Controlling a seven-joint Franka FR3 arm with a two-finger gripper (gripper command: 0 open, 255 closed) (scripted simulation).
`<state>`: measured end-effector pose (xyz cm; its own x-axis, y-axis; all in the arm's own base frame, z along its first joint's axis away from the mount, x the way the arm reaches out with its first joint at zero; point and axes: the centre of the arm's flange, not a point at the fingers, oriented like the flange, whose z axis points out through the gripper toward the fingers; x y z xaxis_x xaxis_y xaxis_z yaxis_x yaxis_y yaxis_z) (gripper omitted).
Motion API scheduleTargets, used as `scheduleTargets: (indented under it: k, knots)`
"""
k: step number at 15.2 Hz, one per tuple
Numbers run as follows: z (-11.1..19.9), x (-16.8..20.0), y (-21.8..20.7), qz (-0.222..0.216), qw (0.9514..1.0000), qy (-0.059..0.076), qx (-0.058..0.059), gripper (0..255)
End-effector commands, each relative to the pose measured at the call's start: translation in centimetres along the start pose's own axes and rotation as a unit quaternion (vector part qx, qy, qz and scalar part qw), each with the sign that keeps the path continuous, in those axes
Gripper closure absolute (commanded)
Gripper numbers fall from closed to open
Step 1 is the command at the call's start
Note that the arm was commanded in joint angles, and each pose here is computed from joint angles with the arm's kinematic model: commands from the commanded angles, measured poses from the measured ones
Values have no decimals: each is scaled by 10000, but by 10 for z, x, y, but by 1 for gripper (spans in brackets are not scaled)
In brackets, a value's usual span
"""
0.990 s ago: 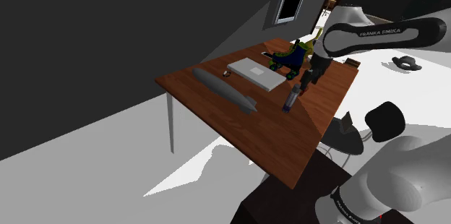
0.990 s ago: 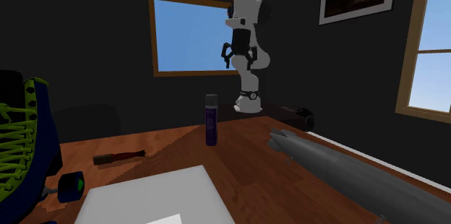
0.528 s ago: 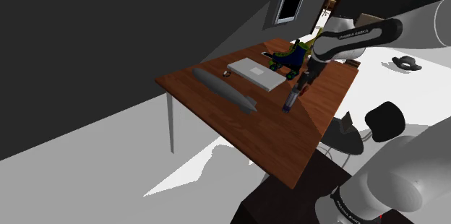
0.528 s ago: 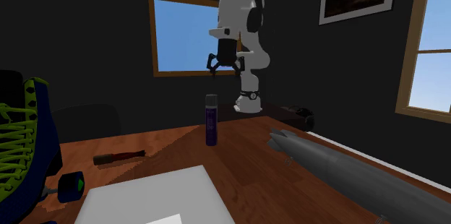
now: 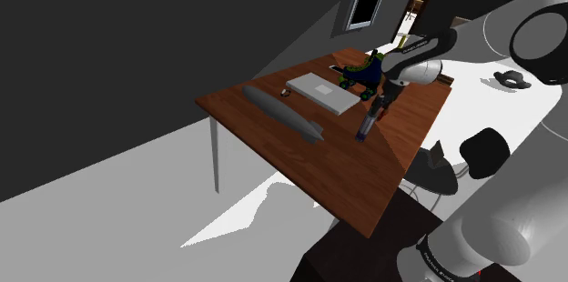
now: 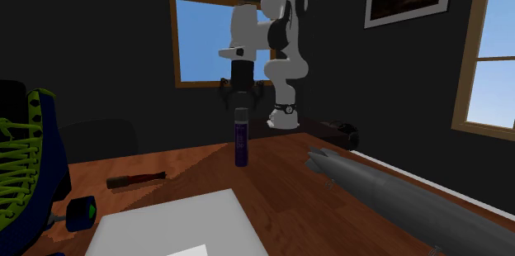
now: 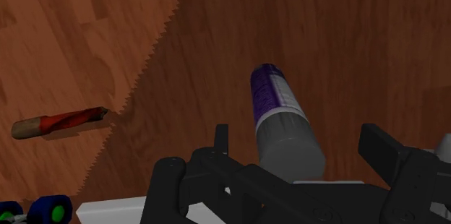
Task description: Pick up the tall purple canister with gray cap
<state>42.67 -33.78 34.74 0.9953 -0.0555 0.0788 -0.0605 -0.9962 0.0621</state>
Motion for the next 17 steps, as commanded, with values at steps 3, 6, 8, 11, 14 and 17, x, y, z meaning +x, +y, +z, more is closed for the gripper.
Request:
scheduleTargets:
  k: [3, 6, 8, 11, 14, 17]
  knots:
    - [23, 0, 0, 1, 10000, 10, -1, 0]
    - [36, -1, -1, 1, 10000, 10, -1, 0]
    - [37, -1, -1, 1, 10000, 9, -2, 255]
    - [37, 0, -1, 1, 10000, 9, -2, 255]
    - [37, 1, -1, 1, 10000, 9, -2, 255]
    - [36, -1, -1, 0, 10000, 10, -1, 255]
